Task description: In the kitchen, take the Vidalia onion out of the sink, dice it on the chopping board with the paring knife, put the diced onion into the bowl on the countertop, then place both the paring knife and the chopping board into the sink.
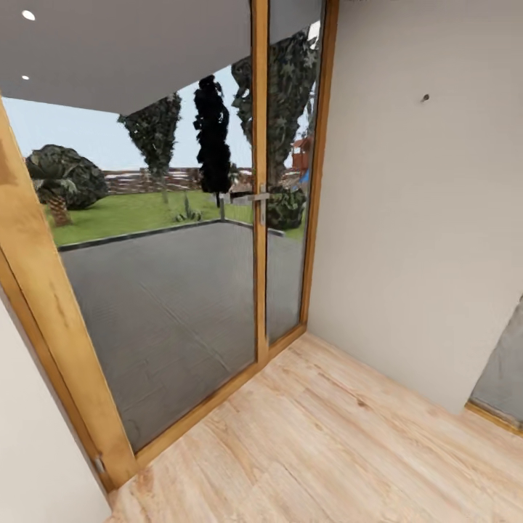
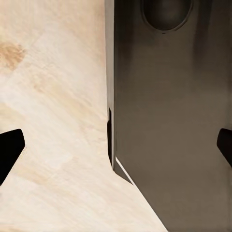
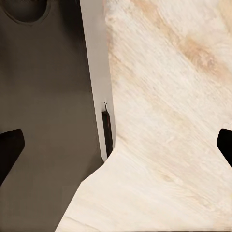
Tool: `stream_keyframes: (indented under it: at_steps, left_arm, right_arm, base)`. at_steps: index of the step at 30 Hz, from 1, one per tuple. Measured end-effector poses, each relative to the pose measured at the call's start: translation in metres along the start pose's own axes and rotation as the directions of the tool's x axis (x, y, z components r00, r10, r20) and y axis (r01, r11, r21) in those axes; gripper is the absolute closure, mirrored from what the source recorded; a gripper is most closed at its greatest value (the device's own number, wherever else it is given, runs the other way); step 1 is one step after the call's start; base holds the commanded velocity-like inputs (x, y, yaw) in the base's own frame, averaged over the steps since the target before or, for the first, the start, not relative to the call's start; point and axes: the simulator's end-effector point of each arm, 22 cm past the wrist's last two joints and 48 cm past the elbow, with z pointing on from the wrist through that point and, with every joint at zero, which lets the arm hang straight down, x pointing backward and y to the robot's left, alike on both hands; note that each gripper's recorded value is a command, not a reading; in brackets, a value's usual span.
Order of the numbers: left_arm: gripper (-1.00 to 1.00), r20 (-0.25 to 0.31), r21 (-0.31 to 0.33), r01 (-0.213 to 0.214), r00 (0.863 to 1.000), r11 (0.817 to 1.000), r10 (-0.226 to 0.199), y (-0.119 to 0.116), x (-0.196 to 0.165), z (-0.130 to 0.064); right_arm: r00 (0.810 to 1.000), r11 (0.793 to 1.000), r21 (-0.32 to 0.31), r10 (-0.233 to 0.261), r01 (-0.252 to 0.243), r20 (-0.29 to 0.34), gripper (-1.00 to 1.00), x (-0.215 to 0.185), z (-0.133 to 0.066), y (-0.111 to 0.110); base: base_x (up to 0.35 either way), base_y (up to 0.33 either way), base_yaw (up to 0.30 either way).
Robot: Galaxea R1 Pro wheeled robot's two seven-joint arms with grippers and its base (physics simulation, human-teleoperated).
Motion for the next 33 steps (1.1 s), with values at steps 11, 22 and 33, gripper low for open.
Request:
stream_keyframes:
  at_steps: [11,22,33]
  left_arm:
    - [-1.0,0.0,0.001,0.0,1.0,1.0,0.0,-0.001,0.0,0.0]
    - [-1.0,0.0,0.002,0.0,1.0,1.0,0.0,-0.0015,0.0,0.0]
    - [-1.0,0.0,0.002,0.0,1.0,1.0,0.0,-0.0016,0.0,0.0]
  right_arm:
    - [1.0,1.0,0.0,0.0,0.0,0.0,-1.0,0.0,0.0,0.0]
    - [1.0,1.0,0.0,0.001,-0.001,0.0,-1.0,0.0,0.0,0.0]
    - [1.0,1.0,-0.001,0.003,-0.003,0.0,-1.0,0.0,0.0001,0.0011]
  base:
    - [0.0,0.0,-0.3]
    - [0.0,0.0,-0.3]
    - [0.0,0.0,-0.3]
